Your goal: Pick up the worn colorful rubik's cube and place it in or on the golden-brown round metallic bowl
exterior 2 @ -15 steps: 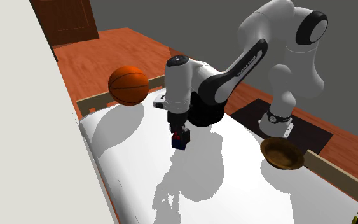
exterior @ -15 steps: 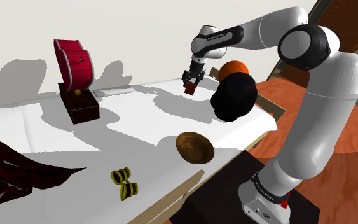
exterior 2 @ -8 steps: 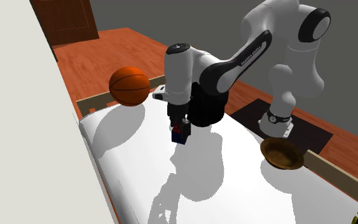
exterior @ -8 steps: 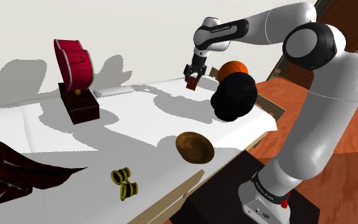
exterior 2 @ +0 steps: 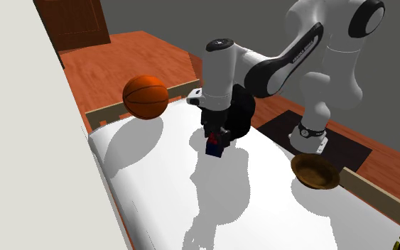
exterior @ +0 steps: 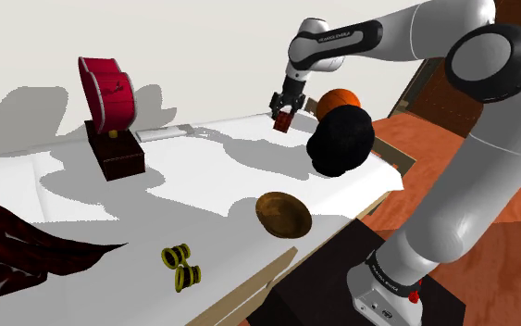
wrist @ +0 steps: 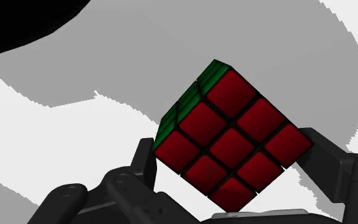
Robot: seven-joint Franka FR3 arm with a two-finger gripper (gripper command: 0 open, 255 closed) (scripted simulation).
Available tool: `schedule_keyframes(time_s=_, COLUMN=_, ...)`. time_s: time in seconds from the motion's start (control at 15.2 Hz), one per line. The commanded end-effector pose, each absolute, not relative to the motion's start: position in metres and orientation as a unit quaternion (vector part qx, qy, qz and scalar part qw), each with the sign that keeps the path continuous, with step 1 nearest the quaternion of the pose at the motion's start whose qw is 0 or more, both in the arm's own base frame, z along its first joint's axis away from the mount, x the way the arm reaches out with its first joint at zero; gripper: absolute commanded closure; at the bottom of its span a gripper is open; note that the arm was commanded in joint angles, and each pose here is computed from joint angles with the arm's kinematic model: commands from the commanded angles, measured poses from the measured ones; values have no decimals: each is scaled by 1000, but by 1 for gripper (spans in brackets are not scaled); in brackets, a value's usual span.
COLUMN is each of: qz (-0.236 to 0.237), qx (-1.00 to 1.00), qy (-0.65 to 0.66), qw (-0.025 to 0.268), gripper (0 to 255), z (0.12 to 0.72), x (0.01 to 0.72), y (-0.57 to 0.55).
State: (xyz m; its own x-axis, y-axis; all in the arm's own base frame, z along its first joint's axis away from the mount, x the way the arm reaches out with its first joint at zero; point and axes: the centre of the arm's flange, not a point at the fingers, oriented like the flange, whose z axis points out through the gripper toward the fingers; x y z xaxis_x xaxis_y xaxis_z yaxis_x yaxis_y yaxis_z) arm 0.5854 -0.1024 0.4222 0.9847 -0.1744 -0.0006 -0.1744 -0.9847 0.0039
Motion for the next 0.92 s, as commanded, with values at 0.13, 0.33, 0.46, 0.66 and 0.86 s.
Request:
schedule_keyframes(time_s=0.13, qz=-1, qx=996, qy=-88, qw=2, gripper=255, z=423, x=547, y=-67)
schedule_keyframes(time_s=0.33, qz=-1, qx=996, qy=-88, qw=2, gripper=255, z=424, x=518, y=-40)
schedule_keyframes(time_s=0.46, qz=-1, qx=996, qy=-88, qw=2, gripper=255, z=425, x=498, y=-22)
schedule_keyframes(time_s=0.66, qz=-1, qx=996, qy=-88, qw=2, gripper=255, z=426, x=469, y=5)
schedule_keyframes(time_s=0.86, qz=-1, qx=996, qy=-88, qw=2, gripper=255, z=428, x=440, y=31)
